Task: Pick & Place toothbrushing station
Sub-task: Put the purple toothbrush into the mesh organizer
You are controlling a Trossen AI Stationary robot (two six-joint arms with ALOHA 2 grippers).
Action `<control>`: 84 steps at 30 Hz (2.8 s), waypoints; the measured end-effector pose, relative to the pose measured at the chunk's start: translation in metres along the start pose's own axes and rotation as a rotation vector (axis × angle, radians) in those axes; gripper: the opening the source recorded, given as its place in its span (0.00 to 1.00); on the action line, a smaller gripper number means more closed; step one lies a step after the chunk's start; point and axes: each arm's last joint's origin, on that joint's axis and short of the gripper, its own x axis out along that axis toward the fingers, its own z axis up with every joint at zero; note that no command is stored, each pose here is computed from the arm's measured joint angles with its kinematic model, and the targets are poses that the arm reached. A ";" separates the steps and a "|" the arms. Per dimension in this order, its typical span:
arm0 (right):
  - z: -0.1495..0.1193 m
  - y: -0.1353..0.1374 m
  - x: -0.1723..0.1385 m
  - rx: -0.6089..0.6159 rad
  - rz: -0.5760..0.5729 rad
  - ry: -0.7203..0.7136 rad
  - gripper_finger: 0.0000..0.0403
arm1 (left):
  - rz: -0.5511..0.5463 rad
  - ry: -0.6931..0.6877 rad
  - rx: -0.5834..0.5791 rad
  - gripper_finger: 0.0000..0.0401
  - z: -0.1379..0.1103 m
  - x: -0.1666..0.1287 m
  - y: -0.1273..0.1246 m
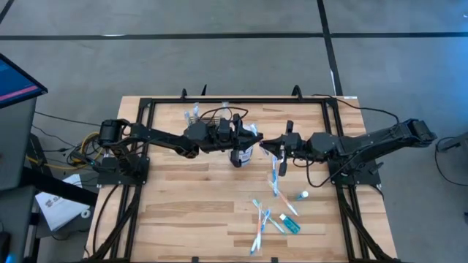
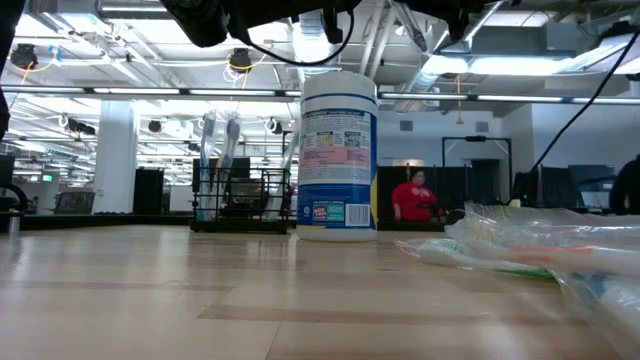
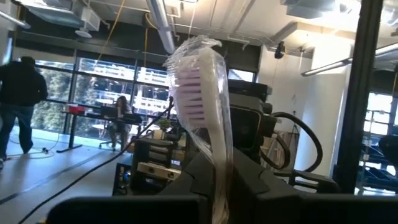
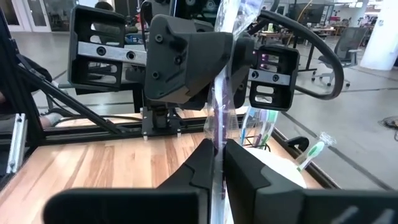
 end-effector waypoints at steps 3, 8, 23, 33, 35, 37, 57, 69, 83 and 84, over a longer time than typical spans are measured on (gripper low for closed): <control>0.000 0.000 0.000 -0.015 0.000 0.003 0.06 | 0.000 0.000 0.006 0.04 0.000 0.000 0.000; -0.001 0.000 0.000 -0.019 0.001 0.012 0.09 | 0.001 0.007 0.006 0.02 -0.001 0.000 0.000; -0.006 -0.003 -0.005 -0.021 -0.052 0.082 0.15 | 0.009 0.104 0.039 0.02 0.024 -0.013 0.003; -0.006 -0.003 -0.005 -0.018 -0.050 0.082 0.15 | 0.132 0.161 0.104 0.02 0.059 -0.057 -0.001; -0.006 -0.003 -0.005 -0.018 -0.049 0.083 0.15 | 0.145 0.158 0.106 0.02 0.062 -0.067 -0.002; -0.006 -0.003 -0.005 -0.020 -0.049 0.088 0.15 | 0.160 0.148 0.112 0.03 0.066 -0.076 -0.002; -0.007 -0.003 -0.005 -0.023 -0.050 0.097 0.15 | 0.489 0.230 0.207 0.03 0.045 -0.113 0.027; -0.008 -0.003 -0.005 -0.026 -0.050 0.101 0.15 | 0.578 0.299 0.238 0.03 0.025 -0.110 0.051; -0.008 -0.003 -0.005 -0.034 -0.049 0.101 0.15 | 0.690 0.328 0.304 0.04 0.013 -0.109 0.065; -0.008 -0.003 -0.005 -0.034 -0.049 0.101 0.15 | 0.697 0.326 0.305 0.04 0.013 -0.109 0.065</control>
